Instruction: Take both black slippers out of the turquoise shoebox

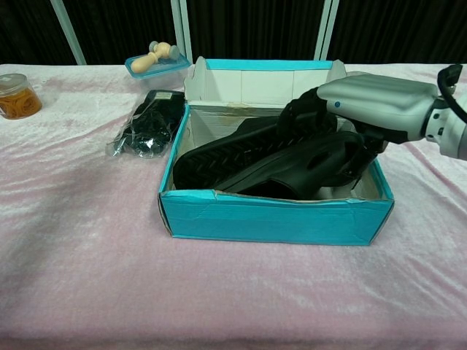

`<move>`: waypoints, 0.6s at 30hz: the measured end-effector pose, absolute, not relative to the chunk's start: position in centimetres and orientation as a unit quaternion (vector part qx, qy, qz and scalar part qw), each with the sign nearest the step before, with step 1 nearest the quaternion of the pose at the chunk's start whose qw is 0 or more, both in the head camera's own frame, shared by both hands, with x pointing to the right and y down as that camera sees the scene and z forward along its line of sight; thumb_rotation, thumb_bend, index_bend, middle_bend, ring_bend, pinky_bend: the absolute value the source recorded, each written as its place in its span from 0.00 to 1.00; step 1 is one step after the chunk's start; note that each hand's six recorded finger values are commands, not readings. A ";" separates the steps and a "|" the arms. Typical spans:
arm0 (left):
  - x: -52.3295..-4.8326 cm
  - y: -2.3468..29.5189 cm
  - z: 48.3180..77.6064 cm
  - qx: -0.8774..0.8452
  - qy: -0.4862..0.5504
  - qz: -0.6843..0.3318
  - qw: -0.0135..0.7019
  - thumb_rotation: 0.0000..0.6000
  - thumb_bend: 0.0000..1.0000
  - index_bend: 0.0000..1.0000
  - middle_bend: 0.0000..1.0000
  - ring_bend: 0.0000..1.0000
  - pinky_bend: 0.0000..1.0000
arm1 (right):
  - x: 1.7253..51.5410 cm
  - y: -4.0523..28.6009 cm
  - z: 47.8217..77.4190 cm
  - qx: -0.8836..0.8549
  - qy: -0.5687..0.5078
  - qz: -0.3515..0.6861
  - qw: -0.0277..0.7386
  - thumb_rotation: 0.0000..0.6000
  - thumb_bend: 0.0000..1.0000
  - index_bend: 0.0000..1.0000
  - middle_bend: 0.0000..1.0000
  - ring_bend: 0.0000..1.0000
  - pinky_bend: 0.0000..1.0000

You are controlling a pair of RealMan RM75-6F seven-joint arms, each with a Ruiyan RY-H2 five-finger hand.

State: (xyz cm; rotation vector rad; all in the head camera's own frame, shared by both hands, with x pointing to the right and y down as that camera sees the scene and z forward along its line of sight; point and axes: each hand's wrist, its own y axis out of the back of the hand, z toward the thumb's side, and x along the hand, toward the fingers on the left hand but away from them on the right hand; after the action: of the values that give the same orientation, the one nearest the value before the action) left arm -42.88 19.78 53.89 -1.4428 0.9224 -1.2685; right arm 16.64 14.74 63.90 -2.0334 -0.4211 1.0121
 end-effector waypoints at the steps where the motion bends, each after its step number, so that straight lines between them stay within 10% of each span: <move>1: -42.9 19.8 53.9 -0.592 0.379 -0.520 0.484 1.00 0.01 0.21 0.21 0.10 0.01 | 16.7 14.8 64.0 -0.804 -0.167 0.402 0.405 1.00 0.09 0.32 0.26 0.16 0.29; 18: -42.8 20.0 53.8 -0.594 0.382 -0.517 0.484 1.00 0.01 0.21 0.21 0.10 0.02 | 17.6 15.4 65.0 -0.800 -0.163 0.416 0.401 1.00 0.11 0.36 0.31 0.17 0.29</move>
State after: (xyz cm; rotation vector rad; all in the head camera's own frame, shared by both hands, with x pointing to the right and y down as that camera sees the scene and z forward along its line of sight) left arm -42.80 20.03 53.75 -1.4467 0.9309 -1.2594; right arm 17.60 15.36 64.98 -2.0224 -0.4121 1.0519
